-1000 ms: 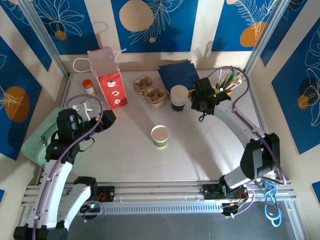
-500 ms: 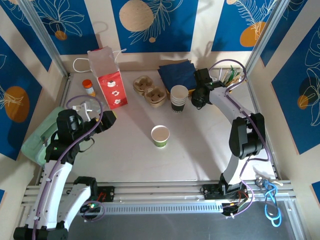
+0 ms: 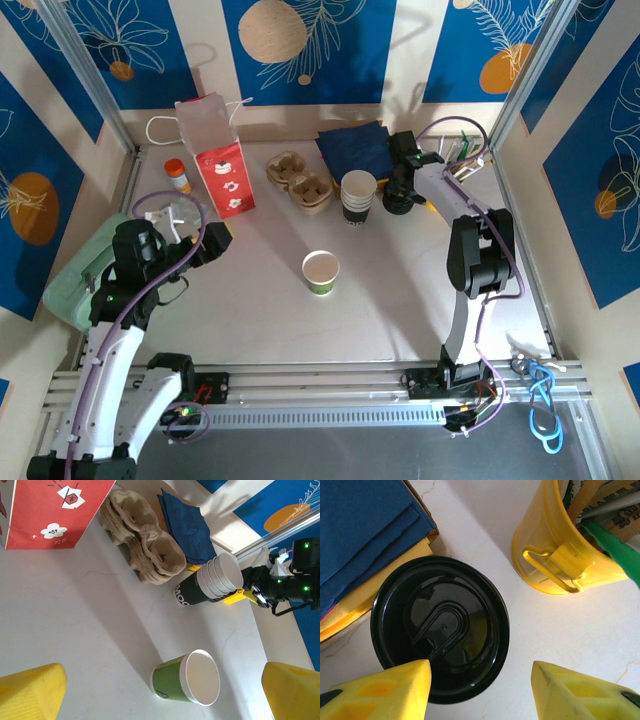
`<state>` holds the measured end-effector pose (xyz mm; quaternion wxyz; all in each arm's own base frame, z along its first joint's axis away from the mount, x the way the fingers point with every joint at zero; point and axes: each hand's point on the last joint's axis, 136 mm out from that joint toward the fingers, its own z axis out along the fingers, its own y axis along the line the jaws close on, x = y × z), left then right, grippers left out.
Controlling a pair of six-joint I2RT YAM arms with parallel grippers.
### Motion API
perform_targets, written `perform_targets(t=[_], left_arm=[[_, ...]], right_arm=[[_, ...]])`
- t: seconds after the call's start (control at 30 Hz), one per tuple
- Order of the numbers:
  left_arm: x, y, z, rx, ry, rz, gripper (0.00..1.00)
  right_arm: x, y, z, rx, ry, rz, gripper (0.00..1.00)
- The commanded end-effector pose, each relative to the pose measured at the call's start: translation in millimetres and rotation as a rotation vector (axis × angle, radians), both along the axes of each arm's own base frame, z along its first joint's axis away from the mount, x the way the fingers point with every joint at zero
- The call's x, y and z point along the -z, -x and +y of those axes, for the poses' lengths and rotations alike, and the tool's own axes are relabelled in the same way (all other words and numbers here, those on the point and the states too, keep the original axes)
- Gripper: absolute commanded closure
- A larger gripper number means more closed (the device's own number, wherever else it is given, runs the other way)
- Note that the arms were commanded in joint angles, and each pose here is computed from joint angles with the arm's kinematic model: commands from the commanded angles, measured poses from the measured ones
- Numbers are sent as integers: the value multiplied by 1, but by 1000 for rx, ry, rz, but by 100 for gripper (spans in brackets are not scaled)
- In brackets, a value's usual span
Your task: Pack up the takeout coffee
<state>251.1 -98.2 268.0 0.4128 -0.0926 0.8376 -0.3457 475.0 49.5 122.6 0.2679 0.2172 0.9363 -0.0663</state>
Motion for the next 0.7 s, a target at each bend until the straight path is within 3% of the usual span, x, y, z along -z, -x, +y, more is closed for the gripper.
perform_targets(t=[0.0, 0.67], left_arm=[[-9, 4, 0, 11, -25, -37, 1], [-5, -3, 1, 3, -29, -24, 1]], right_arm=[[-3, -5, -9, 36, 16, 4, 45], [17, -16, -16, 56, -36, 35, 56]])
